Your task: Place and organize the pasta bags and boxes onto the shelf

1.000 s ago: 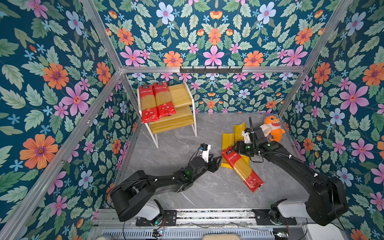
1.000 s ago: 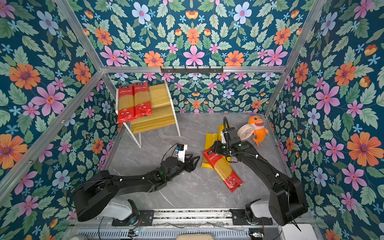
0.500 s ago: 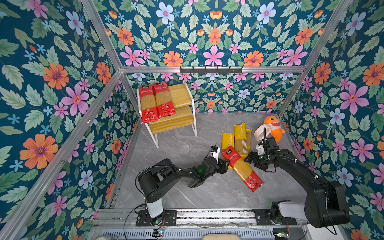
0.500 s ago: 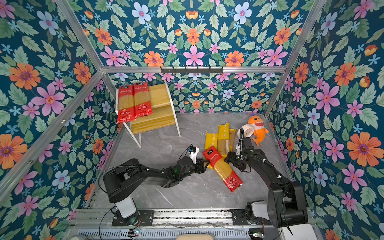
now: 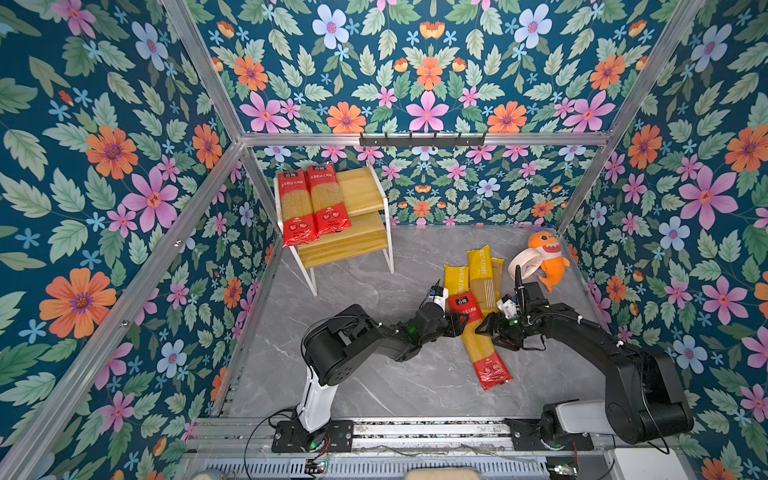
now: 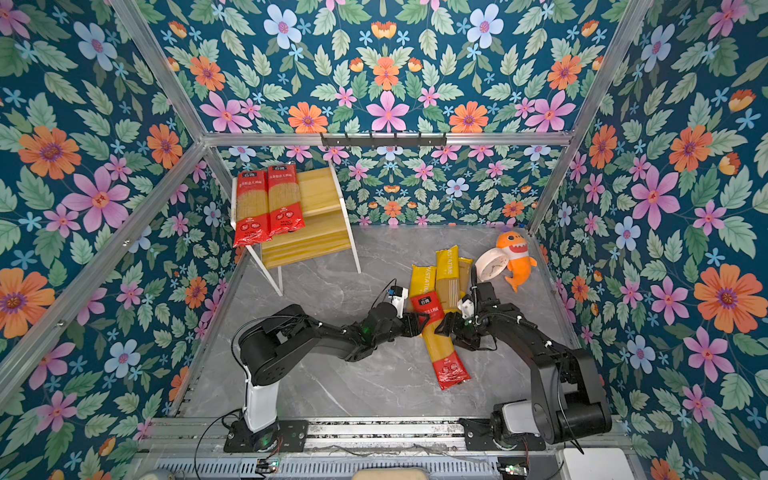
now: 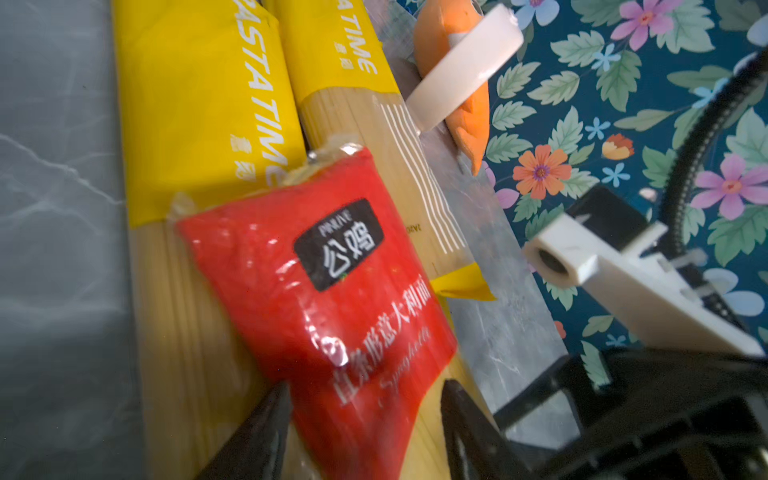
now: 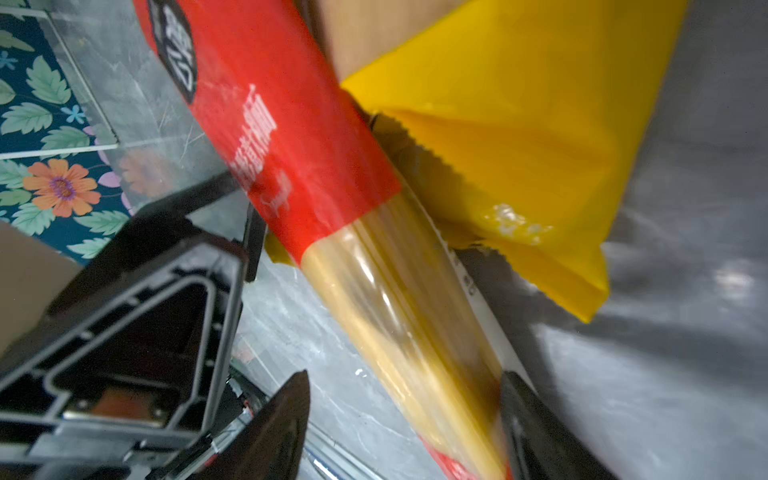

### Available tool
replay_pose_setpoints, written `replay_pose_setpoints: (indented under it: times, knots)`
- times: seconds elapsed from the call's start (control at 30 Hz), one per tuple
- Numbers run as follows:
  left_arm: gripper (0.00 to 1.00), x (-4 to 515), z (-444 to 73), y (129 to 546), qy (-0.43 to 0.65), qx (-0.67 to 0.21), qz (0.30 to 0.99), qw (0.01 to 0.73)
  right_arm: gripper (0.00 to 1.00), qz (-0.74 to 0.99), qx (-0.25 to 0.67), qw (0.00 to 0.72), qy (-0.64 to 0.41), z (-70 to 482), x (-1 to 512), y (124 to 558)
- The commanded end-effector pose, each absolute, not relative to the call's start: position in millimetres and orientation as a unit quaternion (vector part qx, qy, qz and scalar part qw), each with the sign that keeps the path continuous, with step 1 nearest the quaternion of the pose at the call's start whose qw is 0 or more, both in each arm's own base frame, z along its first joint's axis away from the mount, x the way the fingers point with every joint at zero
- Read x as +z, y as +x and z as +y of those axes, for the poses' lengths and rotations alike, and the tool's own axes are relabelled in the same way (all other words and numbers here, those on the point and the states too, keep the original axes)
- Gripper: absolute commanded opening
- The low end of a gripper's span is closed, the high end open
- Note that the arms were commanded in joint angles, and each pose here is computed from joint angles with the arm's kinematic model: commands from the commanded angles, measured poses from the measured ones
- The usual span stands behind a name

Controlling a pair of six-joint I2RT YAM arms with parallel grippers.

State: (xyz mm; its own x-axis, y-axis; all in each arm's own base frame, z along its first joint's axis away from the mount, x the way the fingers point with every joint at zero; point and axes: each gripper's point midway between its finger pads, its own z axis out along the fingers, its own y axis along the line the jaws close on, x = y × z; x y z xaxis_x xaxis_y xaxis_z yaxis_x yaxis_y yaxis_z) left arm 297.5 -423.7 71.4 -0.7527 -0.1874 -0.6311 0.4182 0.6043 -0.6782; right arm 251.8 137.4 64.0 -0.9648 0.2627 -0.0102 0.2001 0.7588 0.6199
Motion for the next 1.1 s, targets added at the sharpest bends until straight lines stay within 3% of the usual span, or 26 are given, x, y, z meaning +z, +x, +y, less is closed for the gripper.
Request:
replay_pose_setpoints:
  times: [0.0,0.1,0.3,0.5,0.7,0.93,1.07]
  knots:
    - [0.61,84,-422,304,0.076,-0.449,0.819,0.350,0.74,0.947,0.303,0.032,0.102,132,62,247]
    - [0.61,85,-413,300,0.079,-0.441,0.824,0.348,0.75,0.964,0.247,0.033,0.096,116,53,249]
    - [0.61,90,-382,281,0.058,-0.446,0.821,0.352,0.70,0.956,0.284,0.026,0.062,137,41,252]
    - [0.61,113,-350,276,0.037,-0.453,0.790,0.411,0.54,0.943,0.328,0.033,0.039,161,41,253]
    - [0.60,149,-336,272,0.020,-0.495,0.737,0.459,0.27,0.930,0.363,0.057,0.029,170,63,254]
    - [0.61,176,-334,271,0.044,-0.490,0.724,0.483,0.10,0.902,0.426,0.069,0.007,188,97,249]
    - [0.62,181,-334,275,0.041,-0.488,0.740,0.460,0.06,0.880,0.464,0.108,0.002,196,126,261]
